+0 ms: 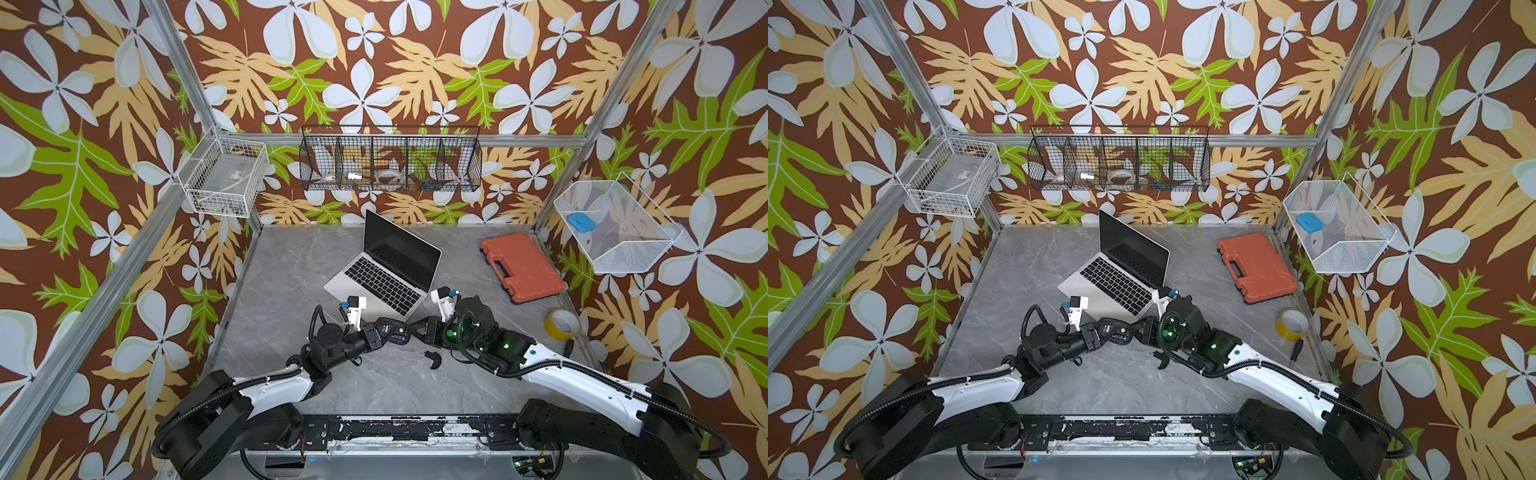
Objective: Insert the wireless mouse receiver into the laptop
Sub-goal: Take out the USB plug from the mouse.
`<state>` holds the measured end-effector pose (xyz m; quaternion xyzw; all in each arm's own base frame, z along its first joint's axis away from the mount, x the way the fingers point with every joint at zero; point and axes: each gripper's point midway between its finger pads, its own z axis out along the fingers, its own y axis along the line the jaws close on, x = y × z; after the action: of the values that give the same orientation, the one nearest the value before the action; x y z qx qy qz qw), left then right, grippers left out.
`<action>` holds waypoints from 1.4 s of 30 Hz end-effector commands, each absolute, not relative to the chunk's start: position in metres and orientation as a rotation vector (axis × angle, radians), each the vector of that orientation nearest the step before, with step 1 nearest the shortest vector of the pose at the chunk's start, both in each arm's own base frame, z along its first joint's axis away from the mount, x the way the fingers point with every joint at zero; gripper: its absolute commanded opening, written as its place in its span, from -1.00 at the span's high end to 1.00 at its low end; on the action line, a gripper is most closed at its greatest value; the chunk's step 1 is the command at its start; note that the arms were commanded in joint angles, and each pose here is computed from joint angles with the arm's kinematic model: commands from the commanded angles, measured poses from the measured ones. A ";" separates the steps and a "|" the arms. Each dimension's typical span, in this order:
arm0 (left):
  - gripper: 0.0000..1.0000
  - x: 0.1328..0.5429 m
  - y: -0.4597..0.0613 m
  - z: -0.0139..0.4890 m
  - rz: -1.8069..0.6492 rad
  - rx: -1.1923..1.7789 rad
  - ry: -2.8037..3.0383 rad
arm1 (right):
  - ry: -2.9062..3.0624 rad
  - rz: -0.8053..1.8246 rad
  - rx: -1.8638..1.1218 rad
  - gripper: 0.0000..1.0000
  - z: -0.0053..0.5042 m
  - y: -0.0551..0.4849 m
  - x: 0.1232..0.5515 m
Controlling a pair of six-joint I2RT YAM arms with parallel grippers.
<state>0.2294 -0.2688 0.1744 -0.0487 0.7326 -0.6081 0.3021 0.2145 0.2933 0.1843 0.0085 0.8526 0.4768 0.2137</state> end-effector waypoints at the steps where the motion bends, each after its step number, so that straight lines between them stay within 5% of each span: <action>1: 0.89 0.230 -0.272 0.188 -1.650 -0.101 1.893 | 2.332 1.343 0.012 0.51 0.193 0.295 0.216; 23: 0.99 0.226 -0.273 0.210 -1.728 -0.086 1.817 | 2.376 1.423 0.009 0.51 0.177 0.317 0.212; 42: 1.00 0.206 -0.284 0.174 -1.814 -0.114 1.967 | 1.963 1.888 -0.101 0.48 0.273 0.344 0.205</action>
<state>0.2401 -0.2591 0.1605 -0.1269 0.7237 -0.6123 0.2920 0.2293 0.3198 0.1874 0.0603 0.8119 0.5456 0.1990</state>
